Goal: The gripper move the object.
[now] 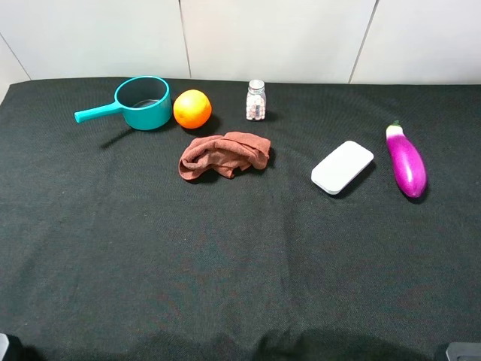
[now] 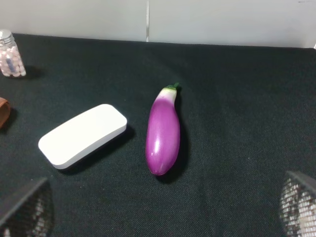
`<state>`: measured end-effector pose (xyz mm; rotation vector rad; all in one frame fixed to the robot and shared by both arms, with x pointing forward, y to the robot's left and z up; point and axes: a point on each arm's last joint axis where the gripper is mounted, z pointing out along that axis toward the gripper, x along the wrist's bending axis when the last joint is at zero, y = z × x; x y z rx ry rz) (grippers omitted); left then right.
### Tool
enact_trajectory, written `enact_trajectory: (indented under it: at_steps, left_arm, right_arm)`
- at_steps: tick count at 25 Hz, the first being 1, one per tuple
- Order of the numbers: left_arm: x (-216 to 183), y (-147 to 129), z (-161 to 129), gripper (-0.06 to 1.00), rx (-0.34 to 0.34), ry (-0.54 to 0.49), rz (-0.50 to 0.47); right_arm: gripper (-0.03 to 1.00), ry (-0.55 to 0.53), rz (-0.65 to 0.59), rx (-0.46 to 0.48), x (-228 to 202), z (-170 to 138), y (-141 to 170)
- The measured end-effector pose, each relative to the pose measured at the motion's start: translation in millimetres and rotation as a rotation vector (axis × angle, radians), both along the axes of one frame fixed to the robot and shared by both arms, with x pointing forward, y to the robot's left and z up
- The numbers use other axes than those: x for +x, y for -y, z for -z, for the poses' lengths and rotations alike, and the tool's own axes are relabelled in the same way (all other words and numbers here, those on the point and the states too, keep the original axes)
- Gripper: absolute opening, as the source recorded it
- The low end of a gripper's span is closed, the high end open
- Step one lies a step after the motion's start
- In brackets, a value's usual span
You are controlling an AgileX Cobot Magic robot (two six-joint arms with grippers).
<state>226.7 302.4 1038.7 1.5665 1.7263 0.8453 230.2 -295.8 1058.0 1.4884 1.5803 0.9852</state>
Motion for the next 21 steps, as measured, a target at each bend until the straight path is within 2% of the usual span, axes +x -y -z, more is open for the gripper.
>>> enact_trajectory:
  at_steps: [21]
  left_arm:
    - [0.0,0.0,0.0,0.83,0.000,0.000,0.000]
  right_arm:
    - [0.69,0.000,0.000,0.000,0.0,0.0,0.0]
